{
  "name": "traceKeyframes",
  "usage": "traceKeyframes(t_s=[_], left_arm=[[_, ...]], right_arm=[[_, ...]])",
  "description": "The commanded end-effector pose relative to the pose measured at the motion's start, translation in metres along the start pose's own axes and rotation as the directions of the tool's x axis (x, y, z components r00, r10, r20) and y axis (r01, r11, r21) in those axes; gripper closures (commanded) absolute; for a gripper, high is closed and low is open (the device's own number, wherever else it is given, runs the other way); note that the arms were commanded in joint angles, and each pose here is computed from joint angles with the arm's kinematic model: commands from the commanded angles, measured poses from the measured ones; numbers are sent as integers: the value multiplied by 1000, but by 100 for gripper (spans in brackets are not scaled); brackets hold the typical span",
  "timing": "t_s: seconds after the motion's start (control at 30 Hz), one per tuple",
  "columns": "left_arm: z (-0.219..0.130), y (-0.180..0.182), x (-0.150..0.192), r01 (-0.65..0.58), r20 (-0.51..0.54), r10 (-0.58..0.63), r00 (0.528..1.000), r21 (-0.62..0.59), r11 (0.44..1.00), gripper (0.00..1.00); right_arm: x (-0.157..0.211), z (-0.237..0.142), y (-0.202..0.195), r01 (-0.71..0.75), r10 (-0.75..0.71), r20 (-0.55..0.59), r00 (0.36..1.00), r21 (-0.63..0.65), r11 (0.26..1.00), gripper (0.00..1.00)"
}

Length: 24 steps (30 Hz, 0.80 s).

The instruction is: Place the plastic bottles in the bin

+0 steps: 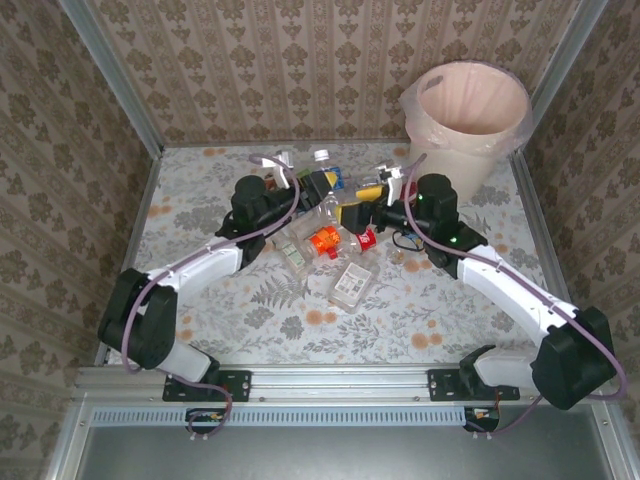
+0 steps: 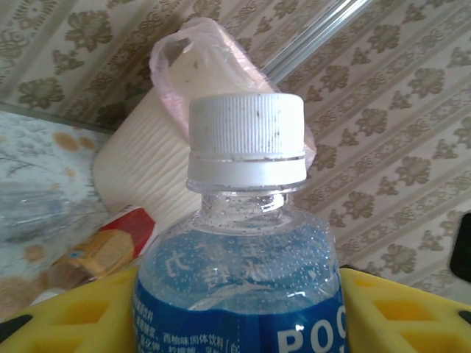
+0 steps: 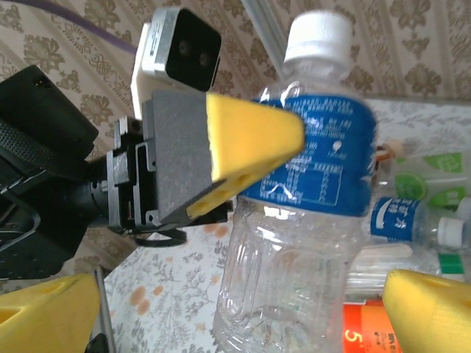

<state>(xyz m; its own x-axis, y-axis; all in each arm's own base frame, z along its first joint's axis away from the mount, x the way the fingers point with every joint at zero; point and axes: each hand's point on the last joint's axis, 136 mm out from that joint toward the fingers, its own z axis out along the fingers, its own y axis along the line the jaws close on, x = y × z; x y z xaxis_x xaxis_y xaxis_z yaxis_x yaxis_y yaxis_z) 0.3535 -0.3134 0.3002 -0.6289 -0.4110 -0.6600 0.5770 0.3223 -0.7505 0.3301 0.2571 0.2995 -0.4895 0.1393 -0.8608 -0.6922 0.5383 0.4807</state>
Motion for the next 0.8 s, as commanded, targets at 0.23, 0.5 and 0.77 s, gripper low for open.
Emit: traceKeyframes(t_s=[0.23, 0.5, 0.77], left_arm=[[9, -53, -12, -48, 23, 44, 999, 179, 983, 51], [11, -51, -9, -34, 18, 32, 999, 186, 982, 51], [11, -47, -6, -31, 15, 29, 999, 174, 984, 50]], right_arm=[[4, 29, -3, -119, 113, -84, 990, -58, 991, 0], [1, 43, -4, -139, 131, -93, 987, -91, 986, 20], [9, 38, -8, -109, 102, -110, 989, -62, 992, 44]])
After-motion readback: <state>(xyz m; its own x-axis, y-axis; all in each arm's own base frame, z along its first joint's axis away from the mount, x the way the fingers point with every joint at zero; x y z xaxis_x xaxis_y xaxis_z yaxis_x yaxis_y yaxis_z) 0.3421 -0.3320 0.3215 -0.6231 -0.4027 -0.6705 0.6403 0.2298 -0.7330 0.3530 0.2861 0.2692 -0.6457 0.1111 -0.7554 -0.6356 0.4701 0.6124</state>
